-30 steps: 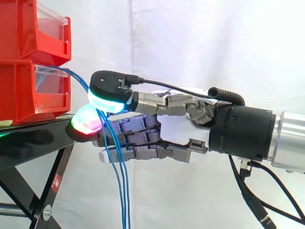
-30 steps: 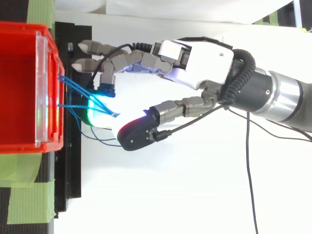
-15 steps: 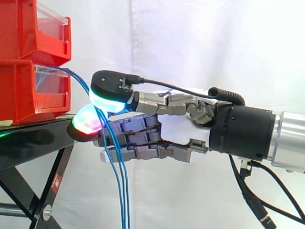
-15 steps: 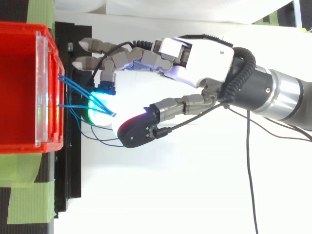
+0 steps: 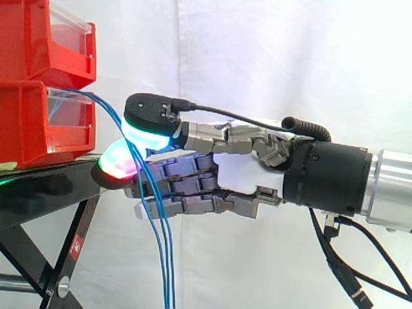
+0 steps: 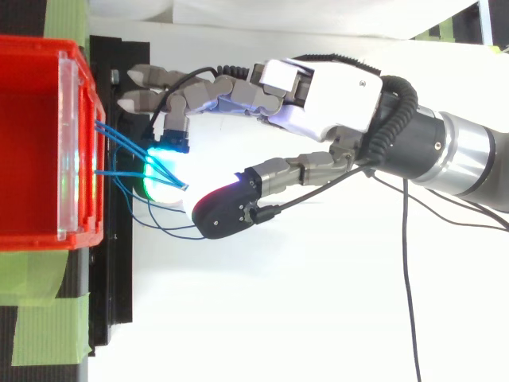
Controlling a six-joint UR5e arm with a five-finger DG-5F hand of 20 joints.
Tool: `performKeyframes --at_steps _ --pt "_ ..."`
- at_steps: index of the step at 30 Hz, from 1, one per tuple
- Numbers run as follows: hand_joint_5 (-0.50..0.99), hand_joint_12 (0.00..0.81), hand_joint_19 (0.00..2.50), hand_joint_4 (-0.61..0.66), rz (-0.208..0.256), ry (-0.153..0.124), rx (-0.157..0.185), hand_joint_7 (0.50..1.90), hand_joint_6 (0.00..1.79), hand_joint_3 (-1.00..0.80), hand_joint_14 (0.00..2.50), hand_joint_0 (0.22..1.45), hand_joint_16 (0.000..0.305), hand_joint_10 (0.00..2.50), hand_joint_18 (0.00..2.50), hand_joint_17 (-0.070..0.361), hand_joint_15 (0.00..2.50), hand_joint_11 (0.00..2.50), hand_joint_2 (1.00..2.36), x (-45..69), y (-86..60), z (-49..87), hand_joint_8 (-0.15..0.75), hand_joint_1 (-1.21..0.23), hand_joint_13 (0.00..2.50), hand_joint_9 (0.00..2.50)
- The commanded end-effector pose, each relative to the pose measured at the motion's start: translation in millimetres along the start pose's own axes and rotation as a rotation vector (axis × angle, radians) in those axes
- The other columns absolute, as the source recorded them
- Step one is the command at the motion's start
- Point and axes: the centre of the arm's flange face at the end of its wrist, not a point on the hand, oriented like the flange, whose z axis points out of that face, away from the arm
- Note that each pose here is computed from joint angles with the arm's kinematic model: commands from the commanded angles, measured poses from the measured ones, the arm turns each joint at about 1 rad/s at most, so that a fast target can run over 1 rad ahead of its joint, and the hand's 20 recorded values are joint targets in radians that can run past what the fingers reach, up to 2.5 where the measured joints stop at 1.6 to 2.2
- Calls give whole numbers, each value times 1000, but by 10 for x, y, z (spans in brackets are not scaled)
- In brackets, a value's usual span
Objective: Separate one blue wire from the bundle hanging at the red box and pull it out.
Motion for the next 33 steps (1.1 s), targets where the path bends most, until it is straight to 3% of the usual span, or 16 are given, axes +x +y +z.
performKeyframes --at_steps 1,9,22,28,33 --pt "-200 353 363 301 10 0 -11 1026 781 -379 4 609 52 2 132 116 145 113 1010 -5 41 47 291 -621 152 186" --pt "-203 352 364 304 12 -4 -29 1018 803 -352 5 619 51 2 139 115 147 117 1012 -6 107 120 291 -626 159 194" --pt "-208 352 363 301 11 -3 -28 1051 826 -289 5 624 51 3 142 115 153 121 1017 4 123 136 291 -636 162 199" --pt "-212 353 375 301 -1 7 5 1026 813 -326 5 613 51 2 140 115 159 119 1014 -2 77 102 291 -633 162 194" --pt "-211 356 375 300 -14 46 37 1040 791 -364 5 591 52 3 129 116 158 131 1011 24 43 60 292 -614 158 193"
